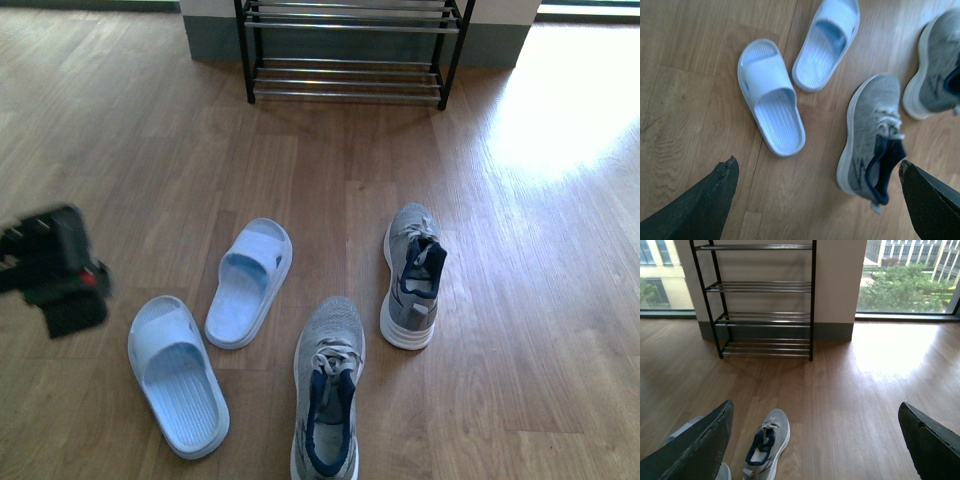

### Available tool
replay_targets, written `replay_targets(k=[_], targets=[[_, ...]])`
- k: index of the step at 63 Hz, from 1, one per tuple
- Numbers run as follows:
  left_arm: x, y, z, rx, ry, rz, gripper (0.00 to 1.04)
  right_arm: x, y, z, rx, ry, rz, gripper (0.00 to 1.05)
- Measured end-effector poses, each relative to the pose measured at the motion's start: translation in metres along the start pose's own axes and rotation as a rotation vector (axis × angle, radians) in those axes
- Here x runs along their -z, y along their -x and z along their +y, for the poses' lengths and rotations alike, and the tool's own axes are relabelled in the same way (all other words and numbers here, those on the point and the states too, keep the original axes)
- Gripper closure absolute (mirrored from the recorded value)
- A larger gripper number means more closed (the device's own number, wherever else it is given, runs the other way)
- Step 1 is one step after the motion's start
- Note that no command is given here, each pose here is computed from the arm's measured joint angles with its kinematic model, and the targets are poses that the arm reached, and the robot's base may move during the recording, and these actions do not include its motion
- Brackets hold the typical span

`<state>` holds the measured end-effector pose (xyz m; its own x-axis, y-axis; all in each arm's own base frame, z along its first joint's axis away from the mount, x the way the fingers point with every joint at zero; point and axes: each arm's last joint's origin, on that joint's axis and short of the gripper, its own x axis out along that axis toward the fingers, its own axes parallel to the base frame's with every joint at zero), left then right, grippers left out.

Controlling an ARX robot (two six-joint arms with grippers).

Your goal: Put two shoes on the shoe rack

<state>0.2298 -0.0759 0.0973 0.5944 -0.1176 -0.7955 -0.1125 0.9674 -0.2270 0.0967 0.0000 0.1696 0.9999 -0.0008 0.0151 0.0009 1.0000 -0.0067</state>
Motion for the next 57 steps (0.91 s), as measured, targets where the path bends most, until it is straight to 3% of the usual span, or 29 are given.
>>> replay_targets(k=[23, 38, 57], targets=[[0.011, -0.113, -0.024, 0.093, -0.123, 0.342, 0.09, 0.000, 0.000, 0.000, 0.000, 0.000, 0.000, 0.09], [0.010, -0.161, -0.018, 0.130, -0.112, 0.435, 0.09, 0.000, 0.000, 0.000, -0.001, 0.000, 0.000, 0.09], [0.021, -0.204, -0.034, 0.201, -0.148, 0.535, 0.09, 0.000, 0.000, 0.000, 0.000, 0.000, 0.000, 0.09]])
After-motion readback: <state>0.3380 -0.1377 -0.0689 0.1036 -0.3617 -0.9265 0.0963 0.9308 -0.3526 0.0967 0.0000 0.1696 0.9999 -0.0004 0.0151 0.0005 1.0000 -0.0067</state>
